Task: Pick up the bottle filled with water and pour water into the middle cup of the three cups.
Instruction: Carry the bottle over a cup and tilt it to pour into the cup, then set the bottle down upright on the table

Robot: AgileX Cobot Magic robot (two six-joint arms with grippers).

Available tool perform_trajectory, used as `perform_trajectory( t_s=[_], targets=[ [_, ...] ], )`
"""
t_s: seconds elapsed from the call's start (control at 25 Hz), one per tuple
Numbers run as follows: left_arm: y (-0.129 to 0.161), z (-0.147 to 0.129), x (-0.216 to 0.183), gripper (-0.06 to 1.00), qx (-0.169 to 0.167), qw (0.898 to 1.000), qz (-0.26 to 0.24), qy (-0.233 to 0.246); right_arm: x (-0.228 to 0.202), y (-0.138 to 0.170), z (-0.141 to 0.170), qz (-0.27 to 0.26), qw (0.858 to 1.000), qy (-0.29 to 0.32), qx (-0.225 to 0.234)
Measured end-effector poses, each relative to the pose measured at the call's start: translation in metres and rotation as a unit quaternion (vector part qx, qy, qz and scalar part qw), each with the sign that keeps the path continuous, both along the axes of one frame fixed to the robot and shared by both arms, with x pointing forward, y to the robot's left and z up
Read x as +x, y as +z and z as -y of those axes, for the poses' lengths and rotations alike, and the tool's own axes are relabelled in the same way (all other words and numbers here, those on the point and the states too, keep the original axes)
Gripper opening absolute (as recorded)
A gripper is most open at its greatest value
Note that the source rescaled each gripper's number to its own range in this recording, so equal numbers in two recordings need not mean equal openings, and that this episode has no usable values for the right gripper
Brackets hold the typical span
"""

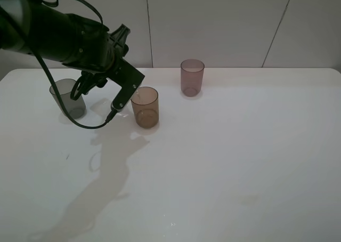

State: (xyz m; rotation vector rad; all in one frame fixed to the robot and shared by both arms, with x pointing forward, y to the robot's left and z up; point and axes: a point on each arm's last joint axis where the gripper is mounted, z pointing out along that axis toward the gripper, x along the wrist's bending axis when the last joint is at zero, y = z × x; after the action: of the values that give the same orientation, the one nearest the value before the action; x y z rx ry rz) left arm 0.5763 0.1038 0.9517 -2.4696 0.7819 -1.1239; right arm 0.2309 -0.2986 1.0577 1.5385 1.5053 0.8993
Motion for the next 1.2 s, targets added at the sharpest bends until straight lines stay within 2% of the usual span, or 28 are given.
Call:
perform_trajectory(
  t_s=[0.52, 0.96, 1.2],
  targets=[
    [0.002, 0.001, 0.001, 0.01, 0.013, 1.000, 0.010, -0.016, 0.000, 0.000, 0.000, 0.000, 1.000, 0.000, 0.000],
    [0.003, 0.010, -0.002, 0.01, 0.027, 0.998, 0.022, -0.048, 0.000, 0.000, 0.000, 0.000, 1.000, 0.000, 0.000],
    [0.005, 0.009, -0.001, 0.01, 0.038, 0.998, 0.029, -0.046, 0.000, 0.000, 0.000, 0.000, 1.000, 0.000, 0.000]
  ],
)
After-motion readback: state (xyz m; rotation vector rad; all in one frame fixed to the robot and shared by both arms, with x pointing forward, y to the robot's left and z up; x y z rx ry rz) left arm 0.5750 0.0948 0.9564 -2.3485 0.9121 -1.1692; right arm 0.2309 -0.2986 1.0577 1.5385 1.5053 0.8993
